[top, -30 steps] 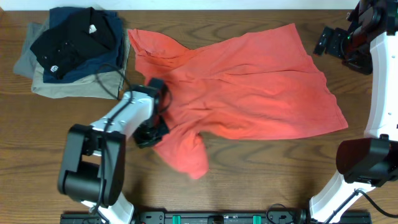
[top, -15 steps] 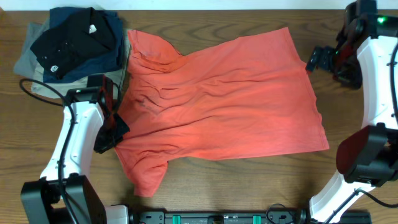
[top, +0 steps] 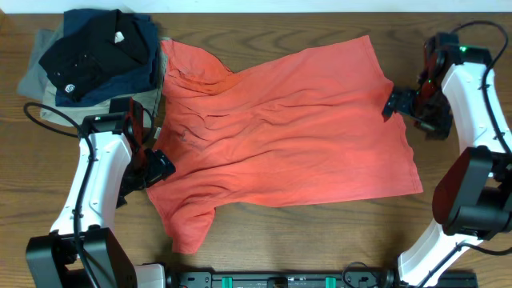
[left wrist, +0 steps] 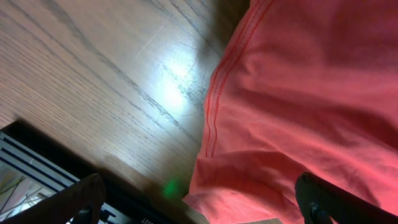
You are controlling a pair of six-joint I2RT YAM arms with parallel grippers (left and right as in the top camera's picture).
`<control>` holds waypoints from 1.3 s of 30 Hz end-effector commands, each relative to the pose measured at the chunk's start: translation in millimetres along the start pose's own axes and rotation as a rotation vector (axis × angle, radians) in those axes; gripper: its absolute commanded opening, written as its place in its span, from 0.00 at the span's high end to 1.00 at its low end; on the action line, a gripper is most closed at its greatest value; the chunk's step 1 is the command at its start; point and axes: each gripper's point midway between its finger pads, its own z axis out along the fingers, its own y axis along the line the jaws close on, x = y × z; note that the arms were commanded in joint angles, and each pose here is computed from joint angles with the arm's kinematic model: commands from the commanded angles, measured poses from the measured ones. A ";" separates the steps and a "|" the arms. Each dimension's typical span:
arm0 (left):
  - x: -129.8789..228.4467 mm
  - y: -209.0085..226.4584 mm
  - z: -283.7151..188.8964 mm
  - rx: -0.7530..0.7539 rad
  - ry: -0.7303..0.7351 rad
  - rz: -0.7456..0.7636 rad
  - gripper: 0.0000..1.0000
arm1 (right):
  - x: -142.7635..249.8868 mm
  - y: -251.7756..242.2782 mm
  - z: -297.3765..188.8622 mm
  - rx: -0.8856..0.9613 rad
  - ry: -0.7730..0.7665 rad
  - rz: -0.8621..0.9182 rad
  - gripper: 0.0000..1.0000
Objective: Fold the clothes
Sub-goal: 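Grasp the front-left hem corner with the left gripper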
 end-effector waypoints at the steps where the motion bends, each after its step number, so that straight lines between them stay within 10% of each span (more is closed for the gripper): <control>1: 4.2 4.9 -1.6 -0.008 0.015 0.014 0.02 | 0.7 -24.6 9.0 0.070 0.003 0.182 0.01; 23: 107.2 3.4 35.2 0.164 0.244 0.009 0.02 | 9.3 -36.4 22.3 0.113 0.022 0.222 0.01; 39: 95.1 1.3 80.9 0.159 0.147 -0.105 0.07 | 9.1 -35.8 22.4 0.111 0.023 0.194 0.01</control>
